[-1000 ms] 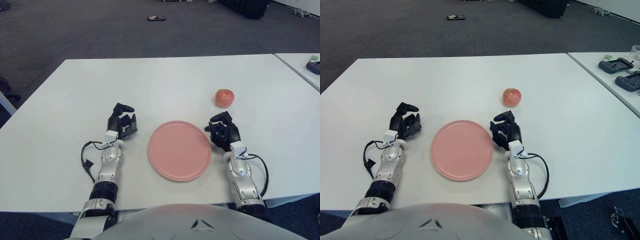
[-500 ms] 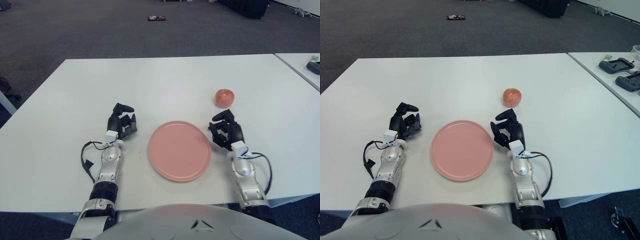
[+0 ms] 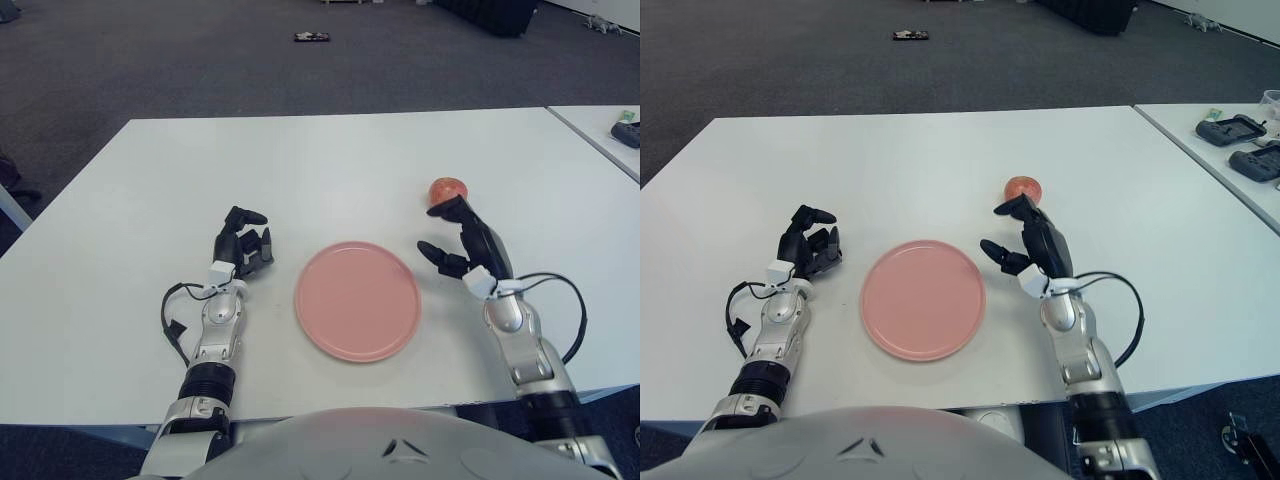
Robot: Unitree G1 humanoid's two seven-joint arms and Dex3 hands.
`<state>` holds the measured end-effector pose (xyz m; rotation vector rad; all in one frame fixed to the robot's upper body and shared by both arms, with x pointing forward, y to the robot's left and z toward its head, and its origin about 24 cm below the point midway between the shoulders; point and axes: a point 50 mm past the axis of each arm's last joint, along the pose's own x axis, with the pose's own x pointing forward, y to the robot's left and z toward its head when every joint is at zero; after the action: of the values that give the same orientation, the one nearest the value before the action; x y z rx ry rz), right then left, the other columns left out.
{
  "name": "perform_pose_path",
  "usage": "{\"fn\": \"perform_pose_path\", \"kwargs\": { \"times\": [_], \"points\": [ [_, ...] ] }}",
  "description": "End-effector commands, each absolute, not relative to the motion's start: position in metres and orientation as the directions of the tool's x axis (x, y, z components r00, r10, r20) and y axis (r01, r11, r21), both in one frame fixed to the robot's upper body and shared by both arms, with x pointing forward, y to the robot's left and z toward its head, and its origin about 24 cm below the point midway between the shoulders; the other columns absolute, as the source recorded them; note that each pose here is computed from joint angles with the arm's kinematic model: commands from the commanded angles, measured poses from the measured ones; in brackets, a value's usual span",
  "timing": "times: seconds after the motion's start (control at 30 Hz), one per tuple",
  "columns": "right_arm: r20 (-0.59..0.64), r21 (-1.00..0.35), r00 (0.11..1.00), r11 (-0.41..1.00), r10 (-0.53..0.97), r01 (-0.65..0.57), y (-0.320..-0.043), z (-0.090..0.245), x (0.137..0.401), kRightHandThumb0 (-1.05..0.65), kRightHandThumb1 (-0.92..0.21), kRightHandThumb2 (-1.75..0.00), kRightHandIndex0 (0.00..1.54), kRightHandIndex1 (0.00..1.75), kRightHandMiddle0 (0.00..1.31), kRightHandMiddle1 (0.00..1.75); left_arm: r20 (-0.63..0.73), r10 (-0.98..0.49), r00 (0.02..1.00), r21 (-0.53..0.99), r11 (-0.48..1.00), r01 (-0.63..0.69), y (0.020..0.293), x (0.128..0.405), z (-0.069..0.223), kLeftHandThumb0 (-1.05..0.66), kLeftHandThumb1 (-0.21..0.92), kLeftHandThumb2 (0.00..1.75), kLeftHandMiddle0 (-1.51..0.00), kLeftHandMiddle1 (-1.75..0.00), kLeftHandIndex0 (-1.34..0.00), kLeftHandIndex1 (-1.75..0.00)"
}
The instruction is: Put the apple into the plate.
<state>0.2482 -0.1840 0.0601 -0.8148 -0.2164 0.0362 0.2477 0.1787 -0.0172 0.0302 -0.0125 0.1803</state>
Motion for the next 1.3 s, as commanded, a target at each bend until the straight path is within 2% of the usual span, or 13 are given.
{"fn": "perform_pose_path", "kwargs": {
  "times": [0.0, 0.1, 0.27, 0.6, 1.1, 1.27],
  "points": [
    [0.156, -0.773, 0.979, 0.633, 0.132, 0.038, -0.188, 0.068, 0.265, -0.83, -0.72, -0.58, 0.00, 0.16, 0.00, 0.40, -0.103, 0.190, 0.976, 0.043, 0.982, -0.186, 0.180, 0.235, -0.039, -0.43, 0.49, 1.10, -1.01, -1.75, -0.47, -1.75],
    [0.150, -0.792, 0.980, 0.609, 0.131, 0.040, -0.190, 0.072, 0.274, -0.88, -0.70, -0.54, 0.00, 0.04, 0.00, 0.14, -0.104, 0.191, 0.976, 0.041, 0.981, -0.188, 0.180, 0.235, -0.039, -0.43, 0.49, 1.11, -1.01, -1.75, -0.48, -1.75],
    [0.145, -0.830, 0.984, 0.554, 0.101, 0.065, -0.190, 0.080, 0.286, -0.93, -0.66, -0.50, 0.00, 0.01, 0.00, 0.02, -0.105, 0.195, 0.975, 0.042, 0.981, -0.192, 0.181, 0.234, -0.038, -0.43, 0.49, 1.11, -0.99, -1.75, -0.48, -1.75],
    [0.096, -0.881, 0.994, 0.469, 0.054, 0.060, -0.192, 0.098, 0.302, -1.03, -0.71, -0.29, 0.00, 0.00, 0.00, 0.00, -0.103, 0.215, 0.971, 0.047, 0.976, -0.211, 0.181, 0.232, -0.039, -0.42, 0.50, 1.10, -0.98, -1.75, -0.47, -1.75],
    [0.044, -0.923, 0.999, 0.384, 0.030, 0.030, -0.194, 0.107, 0.339, -1.05, -0.71, -0.24, 0.00, 0.00, 0.00, 0.00, -0.113, 0.222, 0.968, 0.050, 0.975, -0.218, 0.180, 0.231, -0.038, -0.42, 0.52, 1.07, -0.98, -1.75, -0.45, -1.75],
    [-0.012, -0.940, 1.000, 0.341, 0.025, -0.020, -0.195, 0.103, 0.354, -1.00, -0.70, -0.23, 0.00, 0.00, 0.00, 0.00, -0.112, 0.225, 0.968, 0.043, 0.974, -0.221, 0.180, 0.230, -0.039, -0.41, 0.54, 1.04, -0.96, -1.75, -0.43, -1.75]
  ]
}}
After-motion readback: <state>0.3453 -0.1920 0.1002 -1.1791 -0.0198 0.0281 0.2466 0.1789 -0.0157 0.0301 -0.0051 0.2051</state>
